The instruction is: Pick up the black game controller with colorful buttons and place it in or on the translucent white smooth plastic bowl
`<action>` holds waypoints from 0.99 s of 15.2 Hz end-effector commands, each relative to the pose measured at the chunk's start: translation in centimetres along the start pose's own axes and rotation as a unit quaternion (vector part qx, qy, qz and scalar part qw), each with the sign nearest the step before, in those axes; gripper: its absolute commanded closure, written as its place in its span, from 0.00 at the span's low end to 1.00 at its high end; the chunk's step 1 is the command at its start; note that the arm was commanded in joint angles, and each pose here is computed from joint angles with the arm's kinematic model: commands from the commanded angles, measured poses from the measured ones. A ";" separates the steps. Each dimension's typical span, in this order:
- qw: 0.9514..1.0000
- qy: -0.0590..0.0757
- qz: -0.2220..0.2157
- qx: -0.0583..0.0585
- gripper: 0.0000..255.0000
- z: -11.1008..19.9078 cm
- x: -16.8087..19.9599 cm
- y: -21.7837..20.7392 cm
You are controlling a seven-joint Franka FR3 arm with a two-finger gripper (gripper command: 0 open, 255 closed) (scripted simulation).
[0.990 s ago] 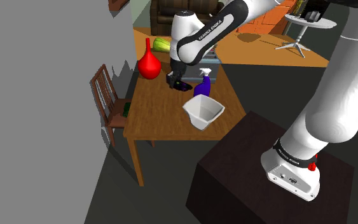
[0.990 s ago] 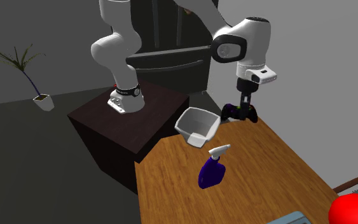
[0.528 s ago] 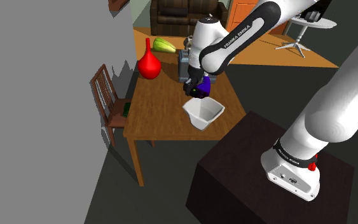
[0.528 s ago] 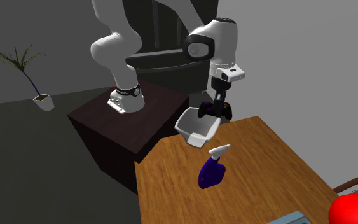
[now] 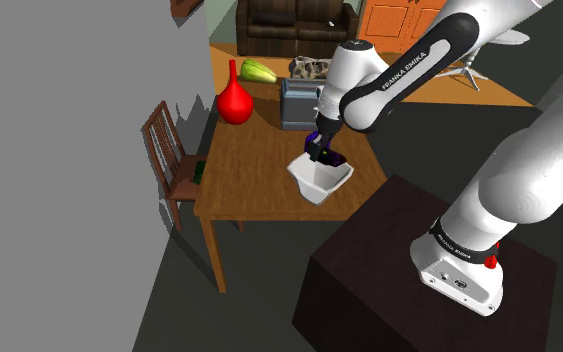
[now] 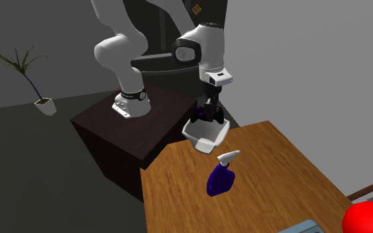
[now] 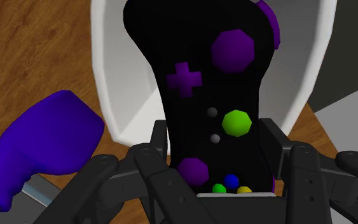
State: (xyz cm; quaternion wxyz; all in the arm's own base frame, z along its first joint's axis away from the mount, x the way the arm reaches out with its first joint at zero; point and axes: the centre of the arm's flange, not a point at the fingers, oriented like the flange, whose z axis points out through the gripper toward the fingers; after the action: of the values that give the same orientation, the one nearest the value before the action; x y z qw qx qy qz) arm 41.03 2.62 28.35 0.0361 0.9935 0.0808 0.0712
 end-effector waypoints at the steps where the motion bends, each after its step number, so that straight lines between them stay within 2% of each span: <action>1: 1.000 0.000 0.000 0.000 1.00 0.9 -0.2 -0.1; 8: 1.000 0.000 0.000 0.000 1.00 4.9 -0.8 -0.4; 15: 1.000 0.000 0.000 0.000 1.00 4.9 -0.8 -0.4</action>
State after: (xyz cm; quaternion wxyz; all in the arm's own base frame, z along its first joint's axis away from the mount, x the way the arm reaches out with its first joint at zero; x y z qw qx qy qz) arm 40.92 2.60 23.36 0.0360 0.9935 0.0808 0.0714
